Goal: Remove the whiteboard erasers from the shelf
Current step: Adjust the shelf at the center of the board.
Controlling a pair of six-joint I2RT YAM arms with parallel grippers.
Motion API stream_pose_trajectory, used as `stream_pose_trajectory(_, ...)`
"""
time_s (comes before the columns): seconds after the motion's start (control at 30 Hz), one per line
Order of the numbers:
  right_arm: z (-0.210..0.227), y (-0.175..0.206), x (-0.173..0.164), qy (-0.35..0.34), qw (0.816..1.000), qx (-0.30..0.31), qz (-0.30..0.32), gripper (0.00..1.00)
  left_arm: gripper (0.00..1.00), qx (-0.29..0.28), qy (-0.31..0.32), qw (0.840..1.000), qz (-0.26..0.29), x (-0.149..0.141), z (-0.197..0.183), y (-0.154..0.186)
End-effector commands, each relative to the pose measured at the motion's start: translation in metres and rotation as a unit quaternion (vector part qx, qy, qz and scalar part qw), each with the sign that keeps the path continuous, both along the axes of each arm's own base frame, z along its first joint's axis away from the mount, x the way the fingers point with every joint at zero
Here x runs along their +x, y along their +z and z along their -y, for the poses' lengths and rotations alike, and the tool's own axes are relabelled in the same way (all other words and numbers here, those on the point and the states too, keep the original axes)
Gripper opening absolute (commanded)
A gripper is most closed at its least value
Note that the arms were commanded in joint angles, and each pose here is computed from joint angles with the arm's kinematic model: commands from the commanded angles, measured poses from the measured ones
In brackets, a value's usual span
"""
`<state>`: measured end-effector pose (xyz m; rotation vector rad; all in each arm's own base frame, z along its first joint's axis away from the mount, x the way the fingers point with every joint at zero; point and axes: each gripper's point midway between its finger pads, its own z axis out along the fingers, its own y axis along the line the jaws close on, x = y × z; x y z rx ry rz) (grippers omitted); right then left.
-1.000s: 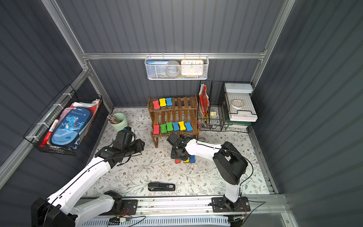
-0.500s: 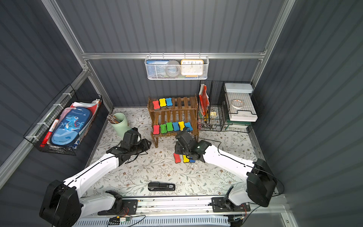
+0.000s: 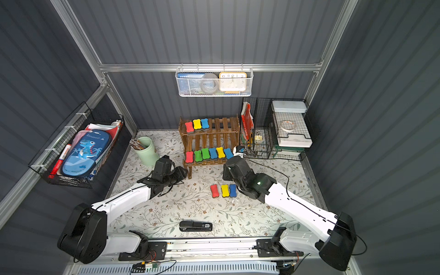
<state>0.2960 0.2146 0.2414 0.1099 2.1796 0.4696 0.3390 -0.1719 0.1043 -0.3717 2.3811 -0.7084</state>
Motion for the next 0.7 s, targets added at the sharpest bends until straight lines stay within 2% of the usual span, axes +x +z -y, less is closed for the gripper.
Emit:
stream_pose_trajectory(0.0, 0.015, 0.001, 0.001, -0.018, 1.0, -0.014, 0.005, 0.44, 0.47, -0.011, 0.016, 1.0, 0.015, 0.017, 0.001, 0.008)
stream_pose_trajectory(0.37, 0.029, -0.003, 0.003, -0.039, 0.999, -0.008, -0.003, 0.45, 0.51, -0.009, 0.04, 0.999, 0.013, 0.045, -0.011, 0.006)
stream_pose_trajectory(0.53, 0.033, 0.0, 0.007, -0.043, 0.999, -0.001, -0.002, 0.45, 0.52, -0.003, 0.038, 0.999, -0.008, 0.029, -0.015, 0.004)
stream_pose_trajectory(0.67, 0.038, 0.004, 0.011, -0.05, 0.999, 0.004, 0.003, 0.45, 0.59, 0.017, 0.05, 0.999, 0.013, 0.012, -0.03, 0.025)
